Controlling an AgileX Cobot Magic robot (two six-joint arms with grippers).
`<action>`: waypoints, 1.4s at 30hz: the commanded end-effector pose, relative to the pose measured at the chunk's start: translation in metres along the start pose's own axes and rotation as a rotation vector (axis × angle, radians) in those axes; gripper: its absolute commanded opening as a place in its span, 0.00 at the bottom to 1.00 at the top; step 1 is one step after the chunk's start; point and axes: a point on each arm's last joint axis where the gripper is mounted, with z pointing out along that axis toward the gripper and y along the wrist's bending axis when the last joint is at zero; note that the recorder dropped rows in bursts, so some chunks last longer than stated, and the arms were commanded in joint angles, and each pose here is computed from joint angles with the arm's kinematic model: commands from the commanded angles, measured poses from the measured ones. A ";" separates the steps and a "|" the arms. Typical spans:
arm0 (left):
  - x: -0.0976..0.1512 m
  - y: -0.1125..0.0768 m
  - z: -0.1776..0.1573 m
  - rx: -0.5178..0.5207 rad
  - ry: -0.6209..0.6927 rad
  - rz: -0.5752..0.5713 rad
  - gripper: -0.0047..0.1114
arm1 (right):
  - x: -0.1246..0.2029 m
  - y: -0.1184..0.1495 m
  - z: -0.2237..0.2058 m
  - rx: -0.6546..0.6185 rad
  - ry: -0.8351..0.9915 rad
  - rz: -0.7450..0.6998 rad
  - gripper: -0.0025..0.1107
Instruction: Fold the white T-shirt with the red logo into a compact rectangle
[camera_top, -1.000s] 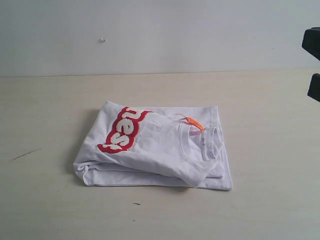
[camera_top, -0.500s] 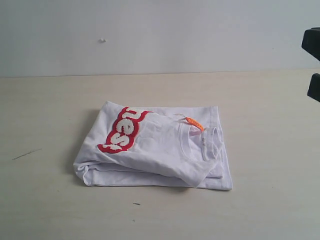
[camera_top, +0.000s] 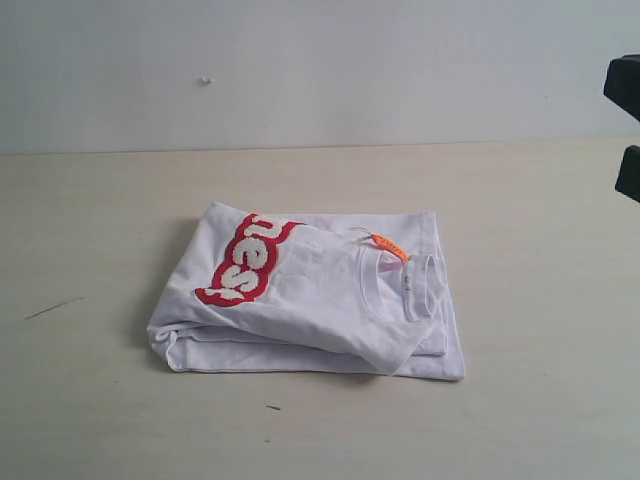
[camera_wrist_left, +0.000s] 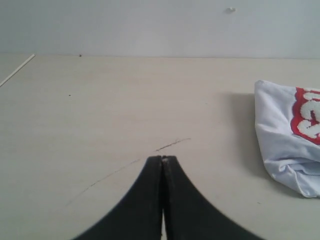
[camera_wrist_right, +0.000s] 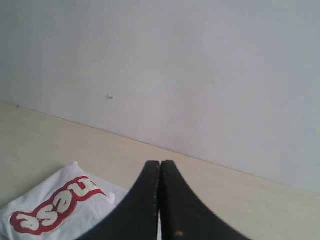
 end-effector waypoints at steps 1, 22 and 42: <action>0.001 -0.003 0.000 0.035 0.001 0.061 0.04 | 0.000 -0.001 -0.002 0.006 -0.013 0.008 0.02; 0.002 -0.003 0.000 0.031 0.004 0.018 0.04 | 0.000 -0.001 -0.002 0.006 -0.013 0.008 0.02; 0.002 -0.003 0.000 0.031 0.004 0.018 0.04 | 0.000 -0.001 -0.002 0.006 -0.013 0.008 0.02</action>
